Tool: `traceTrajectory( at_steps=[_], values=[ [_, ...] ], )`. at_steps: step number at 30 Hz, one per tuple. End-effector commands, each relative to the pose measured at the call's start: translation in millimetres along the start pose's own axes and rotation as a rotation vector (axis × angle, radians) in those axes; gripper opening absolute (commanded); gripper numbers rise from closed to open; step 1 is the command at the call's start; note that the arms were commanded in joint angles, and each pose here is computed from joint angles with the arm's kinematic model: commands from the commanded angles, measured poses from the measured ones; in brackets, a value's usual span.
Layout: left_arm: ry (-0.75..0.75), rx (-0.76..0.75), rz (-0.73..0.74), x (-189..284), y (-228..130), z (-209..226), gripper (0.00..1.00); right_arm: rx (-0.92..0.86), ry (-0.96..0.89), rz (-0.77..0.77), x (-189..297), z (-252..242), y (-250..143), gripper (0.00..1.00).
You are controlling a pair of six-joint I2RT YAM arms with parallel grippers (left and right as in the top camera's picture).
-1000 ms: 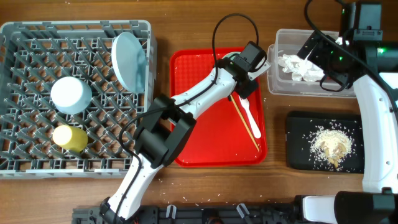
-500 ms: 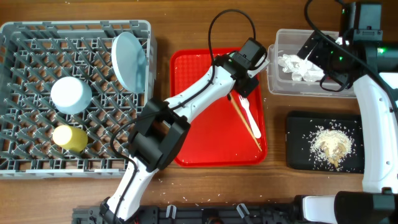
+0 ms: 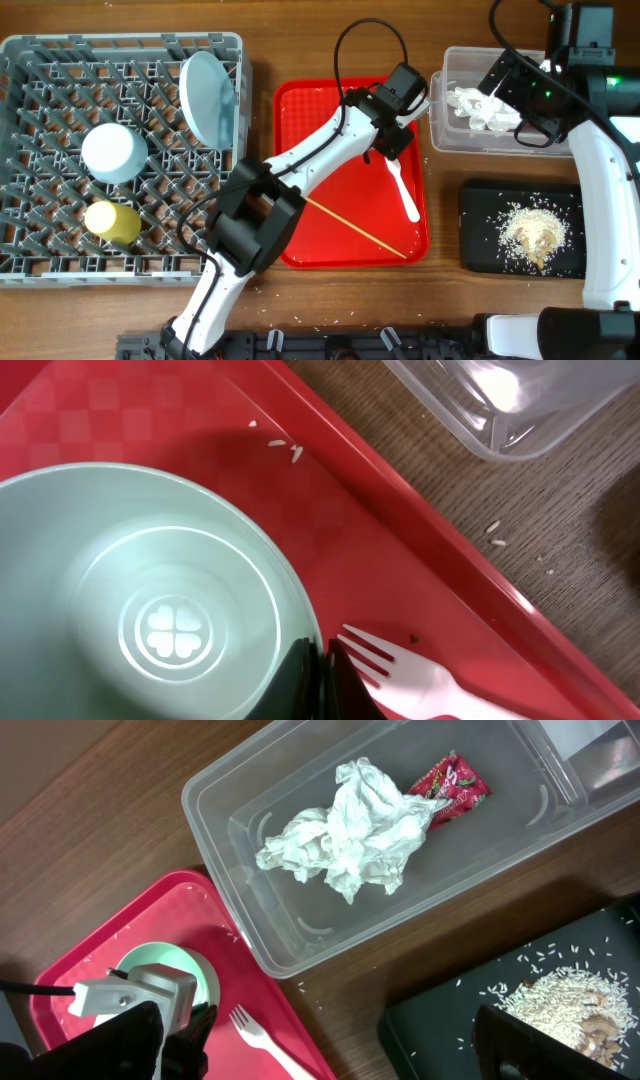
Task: Sort waste into correct bins and load items into the dishwasher rack
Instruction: 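Grasp the green bowl rim with the left gripper and lift, then carry the green bowl left over the dish rack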
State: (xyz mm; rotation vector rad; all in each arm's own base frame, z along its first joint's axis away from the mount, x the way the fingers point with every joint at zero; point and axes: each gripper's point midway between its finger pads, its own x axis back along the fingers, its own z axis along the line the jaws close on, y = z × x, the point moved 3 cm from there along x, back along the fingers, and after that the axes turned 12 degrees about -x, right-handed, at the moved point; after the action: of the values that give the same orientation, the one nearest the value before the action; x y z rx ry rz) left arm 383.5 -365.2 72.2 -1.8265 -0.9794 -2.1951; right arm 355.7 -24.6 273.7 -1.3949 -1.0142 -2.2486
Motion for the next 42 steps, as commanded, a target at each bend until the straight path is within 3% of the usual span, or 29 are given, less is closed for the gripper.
traceTrajectory(
  at_steps=[1,5,9,17,22,31,42],
  values=[
    [0.006,0.103,-0.090,40.7,20.2,2.9,0.04,-0.008,-0.007,-0.007,-1.1,-0.2,1.9,1.00],
    [0.024,0.234,-0.225,110.6,40.8,12.1,0.04,-0.008,-0.007,-0.007,-1.1,-0.2,1.9,1.00],
    [0.034,0.394,-0.312,170.4,38.4,36.4,0.04,-0.008,-0.007,-0.007,-1.1,-0.2,1.9,1.00],
    [-0.438,0.654,-0.338,227.4,-1.3,70.0,0.04,-0.008,-0.007,-0.007,-1.1,-0.2,1.9,1.00],
    [-0.533,0.735,-0.403,251.4,-21.5,105.3,0.04,-0.008,-0.007,-0.007,-1.1,-0.2,1.9,1.00],
    [-0.414,0.697,-0.613,349.3,-43.1,118.3,0.04,-0.008,-0.007,-0.007,-1.1,-0.2,1.9,1.00],
    [-0.247,0.919,-0.671,406.2,-121.9,156.7,0.04,-0.008,-0.007,-0.007,-1.1,-0.2,1.9,1.00]
  ],
)
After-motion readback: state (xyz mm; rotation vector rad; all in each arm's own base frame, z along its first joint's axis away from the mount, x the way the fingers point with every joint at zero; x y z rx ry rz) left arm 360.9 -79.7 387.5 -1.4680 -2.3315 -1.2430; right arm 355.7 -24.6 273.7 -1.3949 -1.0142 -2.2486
